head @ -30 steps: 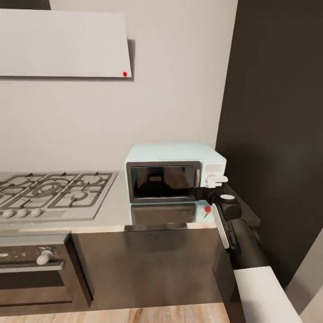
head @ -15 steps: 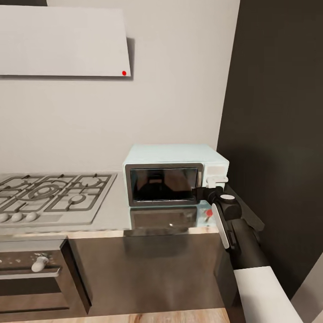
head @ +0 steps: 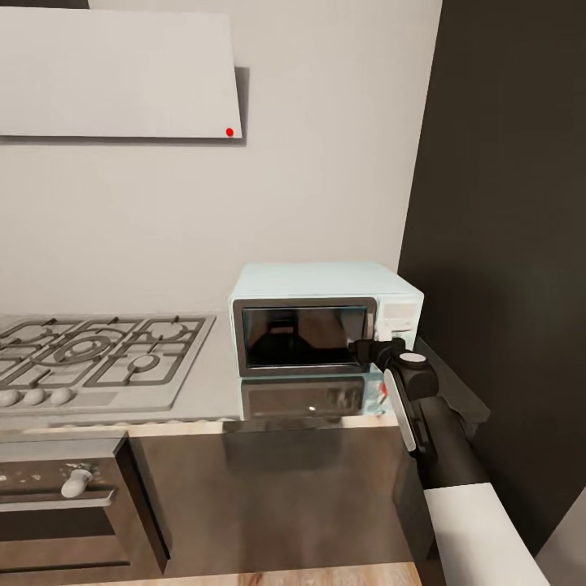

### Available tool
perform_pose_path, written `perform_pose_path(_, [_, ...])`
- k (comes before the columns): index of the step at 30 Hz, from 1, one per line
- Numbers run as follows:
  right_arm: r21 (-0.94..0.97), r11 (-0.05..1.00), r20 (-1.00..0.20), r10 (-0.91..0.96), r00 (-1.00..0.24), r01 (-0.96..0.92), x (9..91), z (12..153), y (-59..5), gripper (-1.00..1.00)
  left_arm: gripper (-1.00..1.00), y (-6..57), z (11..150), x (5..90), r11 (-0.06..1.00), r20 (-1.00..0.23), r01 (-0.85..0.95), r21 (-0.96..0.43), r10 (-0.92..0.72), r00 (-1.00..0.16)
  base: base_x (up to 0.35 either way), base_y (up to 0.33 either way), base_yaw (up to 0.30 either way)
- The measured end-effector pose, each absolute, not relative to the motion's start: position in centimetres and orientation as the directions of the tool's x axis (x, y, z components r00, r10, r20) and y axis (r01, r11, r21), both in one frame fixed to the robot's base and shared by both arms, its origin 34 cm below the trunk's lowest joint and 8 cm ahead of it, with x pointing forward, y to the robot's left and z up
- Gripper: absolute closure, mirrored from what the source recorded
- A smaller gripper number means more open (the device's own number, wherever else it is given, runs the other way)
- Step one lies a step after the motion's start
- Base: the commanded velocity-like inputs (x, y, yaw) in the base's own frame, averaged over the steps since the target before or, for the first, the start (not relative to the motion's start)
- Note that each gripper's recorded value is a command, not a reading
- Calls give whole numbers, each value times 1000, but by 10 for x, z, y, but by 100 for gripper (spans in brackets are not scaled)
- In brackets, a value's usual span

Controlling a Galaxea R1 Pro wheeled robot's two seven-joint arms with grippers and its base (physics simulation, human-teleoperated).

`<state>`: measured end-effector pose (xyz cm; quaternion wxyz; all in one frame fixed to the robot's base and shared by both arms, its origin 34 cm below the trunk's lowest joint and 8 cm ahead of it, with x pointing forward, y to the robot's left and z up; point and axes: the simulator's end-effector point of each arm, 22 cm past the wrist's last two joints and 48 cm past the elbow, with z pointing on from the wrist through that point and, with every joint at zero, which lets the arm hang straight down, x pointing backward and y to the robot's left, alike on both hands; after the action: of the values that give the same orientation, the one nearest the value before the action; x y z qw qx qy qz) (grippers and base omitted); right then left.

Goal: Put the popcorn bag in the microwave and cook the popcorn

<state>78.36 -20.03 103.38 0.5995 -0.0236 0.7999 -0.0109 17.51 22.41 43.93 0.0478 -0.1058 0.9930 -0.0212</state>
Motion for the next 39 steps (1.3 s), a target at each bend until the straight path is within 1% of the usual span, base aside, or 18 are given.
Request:
perform_pose_path(11, [-47, 999, -957, -52, -286, -26, 782, 1030, -195, -100, -100, 223, 439, 176, 975, -92, -214, -53, -218, -972, 0, 0, 0])
perform_pose_path(24, [-38, 999, -971, -42, -233, -21, 784, 1045, -197, -100, -100, 223, 439, 177, 975, -92, -214, -53, -218, -972, 0, 0, 0])
perform_pose_path(39, [-38, 999, -972, -42, -232, -21, 784, 1045, -197, -100, -100, 223, 439, 177, 975, -93, -214, -53, -218, -971, 40, -18, 0])
